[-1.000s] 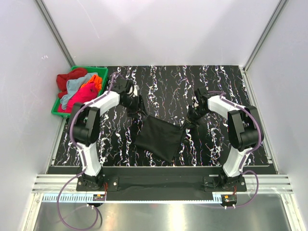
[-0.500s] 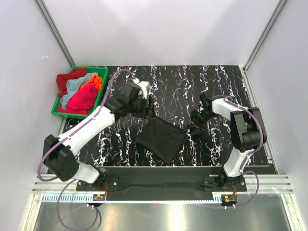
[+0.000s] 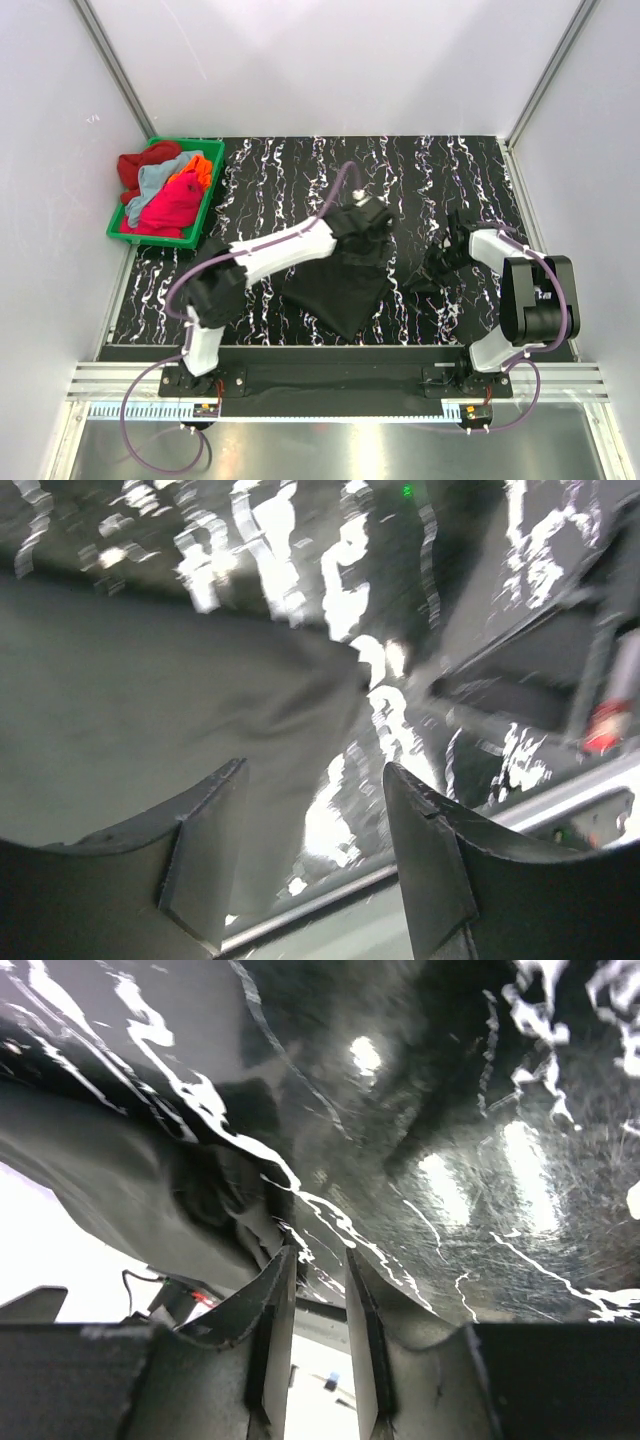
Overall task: Fold and stack the t-shirts
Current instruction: Fold the tshirt
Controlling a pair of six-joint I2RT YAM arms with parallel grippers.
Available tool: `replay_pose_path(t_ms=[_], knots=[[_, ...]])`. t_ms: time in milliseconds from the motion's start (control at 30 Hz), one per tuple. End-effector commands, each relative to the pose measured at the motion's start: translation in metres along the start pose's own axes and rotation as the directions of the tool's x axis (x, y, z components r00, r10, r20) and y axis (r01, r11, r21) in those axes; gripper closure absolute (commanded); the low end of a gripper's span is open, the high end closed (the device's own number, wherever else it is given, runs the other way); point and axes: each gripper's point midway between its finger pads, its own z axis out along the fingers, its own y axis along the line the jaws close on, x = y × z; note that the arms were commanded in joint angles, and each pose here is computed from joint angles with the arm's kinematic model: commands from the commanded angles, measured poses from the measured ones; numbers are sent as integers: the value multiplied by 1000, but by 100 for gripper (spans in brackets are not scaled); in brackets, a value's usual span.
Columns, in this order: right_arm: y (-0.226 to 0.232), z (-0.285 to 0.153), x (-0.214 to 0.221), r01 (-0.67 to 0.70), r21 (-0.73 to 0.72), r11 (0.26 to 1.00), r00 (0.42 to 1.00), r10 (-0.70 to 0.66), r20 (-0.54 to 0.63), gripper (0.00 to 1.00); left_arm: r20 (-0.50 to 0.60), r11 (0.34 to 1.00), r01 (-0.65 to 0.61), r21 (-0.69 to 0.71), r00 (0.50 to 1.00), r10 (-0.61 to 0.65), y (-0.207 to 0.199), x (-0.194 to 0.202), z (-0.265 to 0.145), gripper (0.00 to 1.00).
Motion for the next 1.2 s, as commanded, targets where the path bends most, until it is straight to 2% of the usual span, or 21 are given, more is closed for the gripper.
replay_pose_path(t_ms=[0,167,400,533,633,767,1167], knots=[[12,0,-5,-16,-88,996,1000,18,24,68,114,999,-12,-41,993,17,-33,-14,-5,39],[12,5,-3,-26,-126,992,1000,27,6,68,145,989,-65,-133,986,84,-37,-9,25,43],[14,7,7,-34,-180,983,999,28,-34,81,181,969,-132,-209,969,171,-38,-12,44,46],[10,6,3,-60,-198,978,998,55,-33,92,201,963,-146,-227,960,193,-41,-20,50,52],[8,9,6,-64,-202,977,998,57,-40,94,210,957,-158,-244,954,212,-40,-23,54,54],[7,13,9,-76,-220,973,996,65,-60,96,203,953,-175,-246,952,228,-41,-23,59,59],[20,16,3,-113,-275,955,992,92,-86,96,145,953,-185,-239,964,224,-35,-9,75,62]])
